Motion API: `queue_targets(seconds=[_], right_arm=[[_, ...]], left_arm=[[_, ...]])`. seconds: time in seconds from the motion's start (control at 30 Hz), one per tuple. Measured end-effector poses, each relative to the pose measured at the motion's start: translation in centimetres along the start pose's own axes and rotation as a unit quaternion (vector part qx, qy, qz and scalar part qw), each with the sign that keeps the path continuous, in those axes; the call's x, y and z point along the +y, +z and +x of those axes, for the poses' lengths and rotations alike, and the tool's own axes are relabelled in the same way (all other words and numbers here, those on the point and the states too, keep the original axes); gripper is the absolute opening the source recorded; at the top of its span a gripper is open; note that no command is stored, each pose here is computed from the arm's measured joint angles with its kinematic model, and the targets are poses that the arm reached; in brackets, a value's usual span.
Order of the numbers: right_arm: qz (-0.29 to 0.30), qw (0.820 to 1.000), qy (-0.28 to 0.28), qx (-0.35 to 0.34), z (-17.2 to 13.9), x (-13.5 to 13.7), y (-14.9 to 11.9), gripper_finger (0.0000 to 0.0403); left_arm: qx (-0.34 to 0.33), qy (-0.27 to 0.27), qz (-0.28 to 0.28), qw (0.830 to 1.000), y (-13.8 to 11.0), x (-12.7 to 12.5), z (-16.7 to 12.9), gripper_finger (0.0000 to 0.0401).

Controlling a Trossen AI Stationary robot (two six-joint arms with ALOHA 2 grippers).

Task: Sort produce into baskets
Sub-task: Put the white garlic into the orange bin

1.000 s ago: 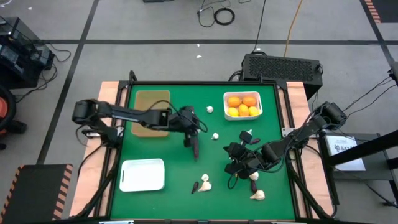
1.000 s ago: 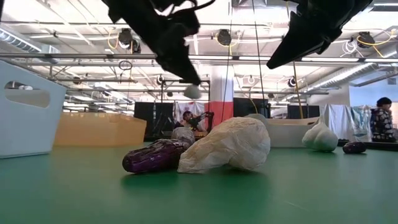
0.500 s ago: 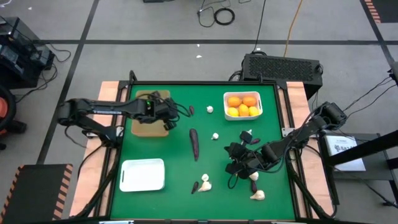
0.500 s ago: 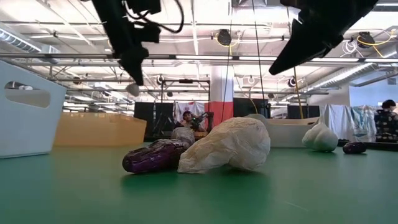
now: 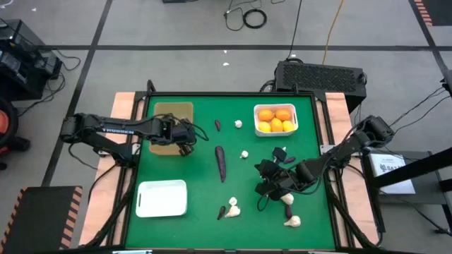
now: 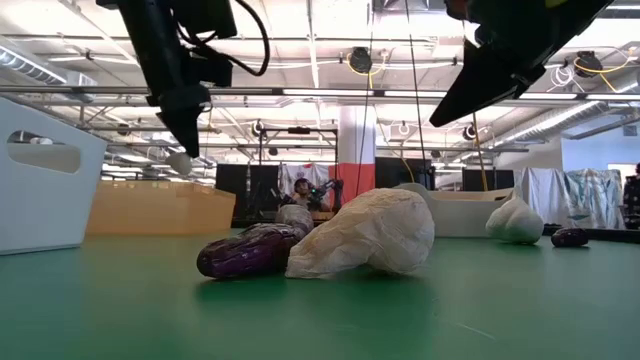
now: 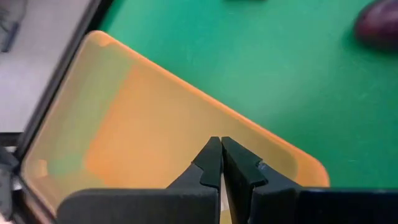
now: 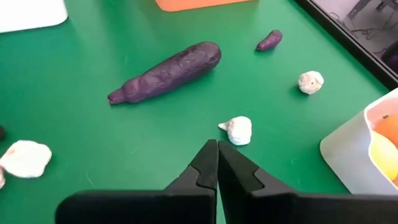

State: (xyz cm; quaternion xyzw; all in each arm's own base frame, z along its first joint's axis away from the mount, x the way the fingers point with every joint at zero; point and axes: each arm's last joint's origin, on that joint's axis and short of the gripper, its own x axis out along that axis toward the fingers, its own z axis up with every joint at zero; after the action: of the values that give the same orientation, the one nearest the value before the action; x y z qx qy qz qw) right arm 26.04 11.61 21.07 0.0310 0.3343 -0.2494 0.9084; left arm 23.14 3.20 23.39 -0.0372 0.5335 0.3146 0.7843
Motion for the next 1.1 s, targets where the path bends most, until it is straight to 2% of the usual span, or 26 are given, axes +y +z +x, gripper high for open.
queue_targets(seconds=[0.2, 0.37, 0.87, 0.97, 1.1], right_arm=[[0.009, 1.000, 0.002, -0.004, 0.1, 0.0, 0.2, 0.0000], [0.010, 1.000, 0.005, -0.006, 0.1, 0.1, 0.2, 0.0000], [0.008, 1.000, 0.005, -0.006, 0.1, 0.1, 0.2, 0.0000], [0.008, 1.000, 0.005, -0.006, 0.1, 0.1, 0.2, 0.0000], [0.008, 1.000, 0.005, -0.006, 0.1, 0.1, 0.2, 0.0000]], left_arm=[[-0.004, 0.021, -0.005, 1.000, 0.2, 0.5, 0.2, 0.0008], [-0.001, 0.019, -0.009, 1.000, 0.2, 0.7, 0.2, 0.0016], [-0.007, 0.030, -0.009, 0.999, 0.3, 0.7, 0.2, 0.0087], [-0.017, 0.009, -0.017, 1.000, 0.5, 0.5, 0.2, 0.0095], [-0.046, -0.069, -0.016, 0.996, 1.3, -0.5, 0.0, 0.0096]])
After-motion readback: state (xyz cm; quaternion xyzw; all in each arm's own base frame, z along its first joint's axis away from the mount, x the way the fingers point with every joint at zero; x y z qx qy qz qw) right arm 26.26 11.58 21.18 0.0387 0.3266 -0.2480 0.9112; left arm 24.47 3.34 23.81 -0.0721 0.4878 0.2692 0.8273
